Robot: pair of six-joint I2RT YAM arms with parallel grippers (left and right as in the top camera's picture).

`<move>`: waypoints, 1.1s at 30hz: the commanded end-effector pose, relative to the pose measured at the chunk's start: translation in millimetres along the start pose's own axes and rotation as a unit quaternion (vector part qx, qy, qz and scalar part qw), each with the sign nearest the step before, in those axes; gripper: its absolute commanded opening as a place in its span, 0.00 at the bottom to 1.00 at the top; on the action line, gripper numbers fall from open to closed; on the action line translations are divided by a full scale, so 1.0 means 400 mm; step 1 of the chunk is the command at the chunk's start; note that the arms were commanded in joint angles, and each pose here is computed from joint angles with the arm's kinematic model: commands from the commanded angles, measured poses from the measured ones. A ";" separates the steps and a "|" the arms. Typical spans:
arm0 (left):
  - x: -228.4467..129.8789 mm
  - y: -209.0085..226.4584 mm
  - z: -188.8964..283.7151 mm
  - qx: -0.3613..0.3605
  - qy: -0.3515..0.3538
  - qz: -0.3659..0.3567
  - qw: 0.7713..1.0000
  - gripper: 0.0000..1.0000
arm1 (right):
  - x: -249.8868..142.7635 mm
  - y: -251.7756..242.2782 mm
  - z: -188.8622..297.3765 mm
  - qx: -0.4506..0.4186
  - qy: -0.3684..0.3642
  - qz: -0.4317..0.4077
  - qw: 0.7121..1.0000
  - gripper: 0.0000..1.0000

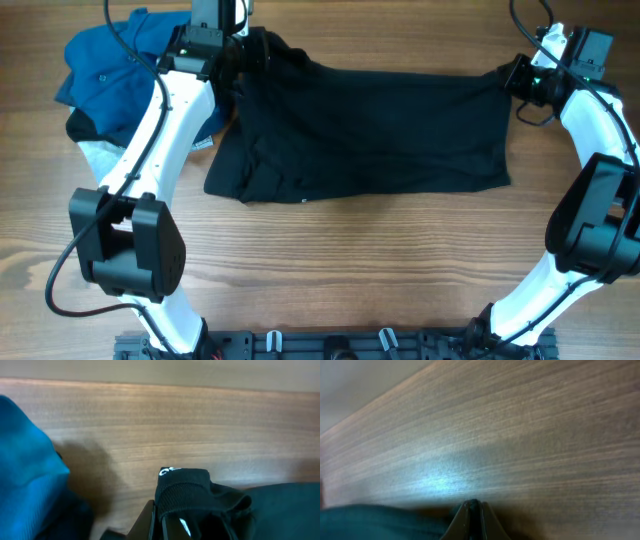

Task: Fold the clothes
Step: 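Fold the shirt's top edge downward toward the bottom with both grippers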

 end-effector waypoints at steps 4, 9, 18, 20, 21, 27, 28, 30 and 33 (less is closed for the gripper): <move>-0.014 -0.022 0.038 -0.005 0.026 -0.015 1.000 0.04 | -0.017 0.030 0.078 0.006 0.022 0.003 1.000 0.04; -0.105 -0.052 0.054 -0.019 0.133 -0.015 0.991 0.04 | -0.074 -0.029 0.178 -0.073 0.079 -0.040 0.993 0.04; -0.231 -0.070 0.111 -0.030 0.287 -0.010 0.957 0.04 | -0.165 -0.107 0.238 -0.175 0.174 -0.083 0.965 0.04; -0.243 -0.070 0.118 -0.031 0.302 -0.009 0.953 0.04 | -0.169 -0.107 0.240 -0.176 0.180 -0.082 0.964 0.05; -0.244 -0.071 0.119 -0.031 0.304 -0.009 0.952 0.06 | -0.170 -0.106 0.240 -0.176 0.180 -0.082 0.964 0.06; -0.249 -0.065 0.123 -0.021 0.312 -0.011 0.950 0.37 | -0.167 -0.117 0.239 -0.198 0.173 -0.085 0.961 0.56; -0.253 -0.060 0.125 -0.012 0.316 -0.014 0.949 0.39 | -0.159 -0.121 0.230 -0.198 0.166 -0.083 0.963 0.56; -0.257 -0.057 0.129 -0.005 0.323 -0.017 0.946 0.50 | -0.158 -0.144 0.194 -0.198 0.173 -0.078 0.962 0.60; -0.257 -0.057 0.129 -0.005 0.323 -0.017 0.946 0.59 | -0.179 -0.187 0.150 -0.205 0.205 -0.080 0.954 0.67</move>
Point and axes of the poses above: each gripper's point midway between its finger pads, its own z axis back along the fingers, its own y axis along the line the jaws close on, x = y × z, the point moved 7 cm from there along z, back along the fingers, and after that the axes turned 15 degrees about -z, right-handed, at the moved point
